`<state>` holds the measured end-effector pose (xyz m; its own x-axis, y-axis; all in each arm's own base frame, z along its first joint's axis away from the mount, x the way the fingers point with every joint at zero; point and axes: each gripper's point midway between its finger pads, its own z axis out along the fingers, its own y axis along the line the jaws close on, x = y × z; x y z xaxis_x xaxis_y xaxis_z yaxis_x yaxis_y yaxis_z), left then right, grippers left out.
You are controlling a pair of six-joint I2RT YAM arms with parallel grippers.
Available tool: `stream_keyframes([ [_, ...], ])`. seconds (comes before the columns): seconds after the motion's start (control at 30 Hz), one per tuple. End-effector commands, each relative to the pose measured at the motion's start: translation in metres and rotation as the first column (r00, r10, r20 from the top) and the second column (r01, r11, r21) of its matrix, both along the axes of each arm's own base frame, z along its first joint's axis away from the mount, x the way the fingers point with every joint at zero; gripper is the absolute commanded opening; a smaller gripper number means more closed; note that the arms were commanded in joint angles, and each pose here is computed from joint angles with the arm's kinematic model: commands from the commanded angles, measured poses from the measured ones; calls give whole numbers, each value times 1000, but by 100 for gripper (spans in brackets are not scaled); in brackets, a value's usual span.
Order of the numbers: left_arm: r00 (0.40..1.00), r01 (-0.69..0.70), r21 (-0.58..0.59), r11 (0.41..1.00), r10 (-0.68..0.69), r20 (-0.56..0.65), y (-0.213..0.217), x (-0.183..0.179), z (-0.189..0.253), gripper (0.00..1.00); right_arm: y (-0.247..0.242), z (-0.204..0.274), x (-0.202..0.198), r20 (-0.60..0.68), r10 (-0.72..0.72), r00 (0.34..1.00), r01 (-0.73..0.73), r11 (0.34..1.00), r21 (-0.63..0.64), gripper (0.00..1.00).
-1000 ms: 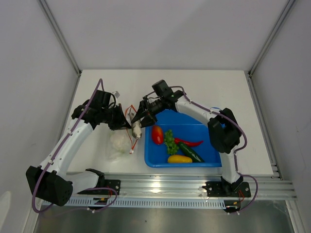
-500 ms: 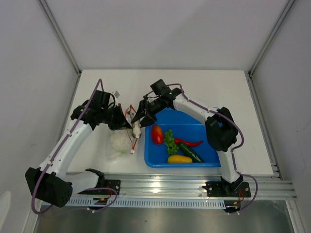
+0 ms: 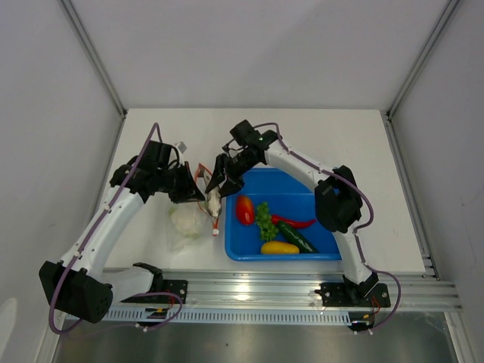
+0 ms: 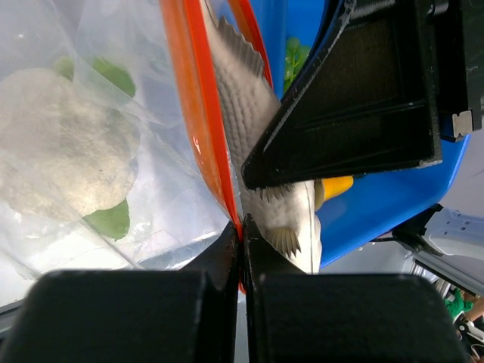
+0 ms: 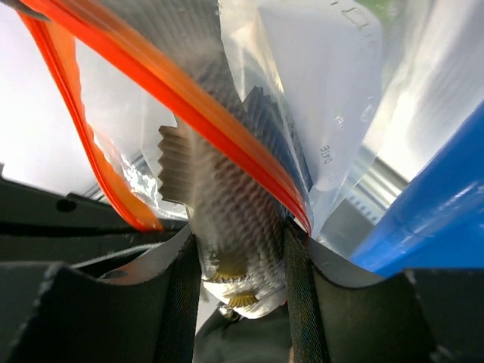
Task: Place the food in the zip-top bag and seal the zipper
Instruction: Place the fake fish in the zipper food storage bag.
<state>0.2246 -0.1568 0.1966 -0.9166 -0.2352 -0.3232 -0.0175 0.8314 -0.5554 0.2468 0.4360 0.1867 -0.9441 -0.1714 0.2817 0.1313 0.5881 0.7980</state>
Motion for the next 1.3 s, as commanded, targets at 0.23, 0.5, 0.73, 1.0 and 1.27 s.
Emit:
stream_keyframes([
  [0.23,999,27,-60,998,-25,33,-10,-1,24,1,-11,-20,17,189,26,982,17,974,-225,43],
  [0.5,1000,24,-91,996,-22,21,-16,3,27,1,-13,-29,20,264,68,962,17,952,-306,48],
  [0.73,1000,21,-86,996,-20,12,-16,4,23,1,-8,-22,14,277,109,955,-25,956,-292,64],
  [1.0,1000,18,-58,998,-18,4,-12,2,18,1,-15,5,15,337,133,932,-44,965,-259,73],
  [1.27,1000,18,-46,999,-18,4,-9,0,19,1,-52,18,25,385,108,917,11,955,-295,58],
])
